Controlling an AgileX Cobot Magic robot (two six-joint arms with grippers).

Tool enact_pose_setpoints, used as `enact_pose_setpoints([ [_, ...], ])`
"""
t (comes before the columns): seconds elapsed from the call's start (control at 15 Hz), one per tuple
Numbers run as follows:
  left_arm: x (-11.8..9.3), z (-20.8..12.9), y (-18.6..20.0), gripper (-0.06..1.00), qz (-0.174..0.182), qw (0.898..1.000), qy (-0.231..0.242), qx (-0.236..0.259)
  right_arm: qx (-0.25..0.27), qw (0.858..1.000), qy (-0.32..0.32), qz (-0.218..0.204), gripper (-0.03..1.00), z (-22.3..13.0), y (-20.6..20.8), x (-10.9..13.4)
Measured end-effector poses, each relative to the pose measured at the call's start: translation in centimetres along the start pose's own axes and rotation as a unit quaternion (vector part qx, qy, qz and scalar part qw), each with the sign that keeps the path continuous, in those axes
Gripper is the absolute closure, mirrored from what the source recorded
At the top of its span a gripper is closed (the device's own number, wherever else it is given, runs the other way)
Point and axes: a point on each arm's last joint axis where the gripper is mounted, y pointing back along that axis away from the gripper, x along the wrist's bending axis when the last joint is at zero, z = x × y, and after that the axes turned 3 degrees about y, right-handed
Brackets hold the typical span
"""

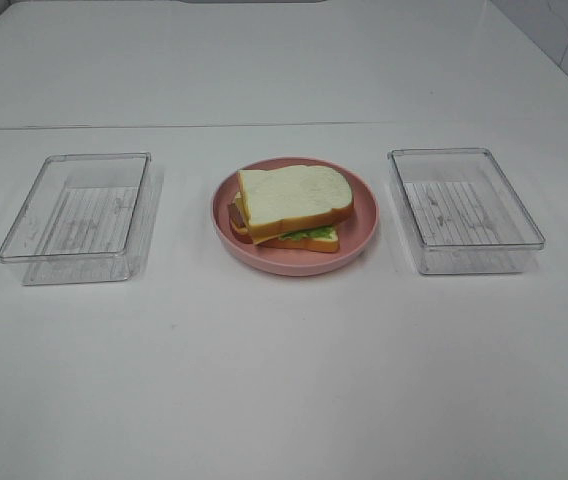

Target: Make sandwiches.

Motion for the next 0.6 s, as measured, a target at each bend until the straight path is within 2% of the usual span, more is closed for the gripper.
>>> enact_pose_setpoints([
  [0.2, 0.0, 0.0, 0.0, -0.05, 0.000, 1.000, 0.000, 0.000, -0.042, 0.999, -0.006, 0.003, 0.07, -3.1, 0.2, -0.3],
  [0.6, 0.0, 0.0, 0.0, -0.05, 0.000, 1.000, 0.000, 0.000, -0.155, 0.986, -0.055, -0.035, 0.07, -7.3, 1.5, -0.9],
])
